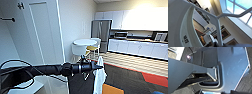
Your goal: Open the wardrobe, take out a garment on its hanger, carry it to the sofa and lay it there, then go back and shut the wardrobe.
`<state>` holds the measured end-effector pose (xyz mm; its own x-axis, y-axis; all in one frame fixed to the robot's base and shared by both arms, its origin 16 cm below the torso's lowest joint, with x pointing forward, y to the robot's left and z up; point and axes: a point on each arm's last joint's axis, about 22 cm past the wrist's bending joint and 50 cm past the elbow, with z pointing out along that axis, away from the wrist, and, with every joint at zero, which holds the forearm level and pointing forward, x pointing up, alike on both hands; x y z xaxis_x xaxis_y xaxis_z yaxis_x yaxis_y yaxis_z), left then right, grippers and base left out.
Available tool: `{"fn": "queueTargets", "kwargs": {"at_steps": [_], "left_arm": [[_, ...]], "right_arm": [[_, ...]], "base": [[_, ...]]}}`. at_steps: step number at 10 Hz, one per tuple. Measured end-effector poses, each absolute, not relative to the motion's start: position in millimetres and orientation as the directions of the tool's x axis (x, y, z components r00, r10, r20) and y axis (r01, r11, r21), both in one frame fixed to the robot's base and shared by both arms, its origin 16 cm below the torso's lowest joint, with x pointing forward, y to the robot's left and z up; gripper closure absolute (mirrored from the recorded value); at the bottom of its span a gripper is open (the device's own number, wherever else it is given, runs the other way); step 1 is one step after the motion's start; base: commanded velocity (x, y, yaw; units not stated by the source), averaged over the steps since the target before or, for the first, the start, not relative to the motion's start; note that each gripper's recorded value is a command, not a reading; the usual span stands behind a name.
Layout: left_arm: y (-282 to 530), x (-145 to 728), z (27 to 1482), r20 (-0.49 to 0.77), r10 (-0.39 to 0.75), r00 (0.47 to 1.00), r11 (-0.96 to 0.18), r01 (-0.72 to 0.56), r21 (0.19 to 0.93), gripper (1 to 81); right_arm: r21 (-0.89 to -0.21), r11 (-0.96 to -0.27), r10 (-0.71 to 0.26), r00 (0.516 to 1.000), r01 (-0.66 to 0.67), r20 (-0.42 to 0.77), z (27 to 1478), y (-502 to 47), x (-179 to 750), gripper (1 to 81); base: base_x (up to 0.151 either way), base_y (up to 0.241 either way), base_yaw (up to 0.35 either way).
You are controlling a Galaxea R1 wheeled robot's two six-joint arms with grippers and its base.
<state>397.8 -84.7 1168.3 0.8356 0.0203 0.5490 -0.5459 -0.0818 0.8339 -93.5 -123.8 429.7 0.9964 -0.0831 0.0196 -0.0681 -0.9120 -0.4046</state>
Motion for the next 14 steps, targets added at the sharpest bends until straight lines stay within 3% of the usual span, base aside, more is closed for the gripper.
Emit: {"fn": "queueTargets", "kwargs": {"at_steps": [14], "left_arm": [[-95, 368, 1160, 0.572, -0.041, 0.819, -0.06, -0.573, 0.817, 81.1]], "right_arm": [[-0.37, -0.926, -0.073, 0.997, -0.072, -0.011, 427, -137, -118, 1.0]], "base": [[0.0, 0.0, -0.261]]}}
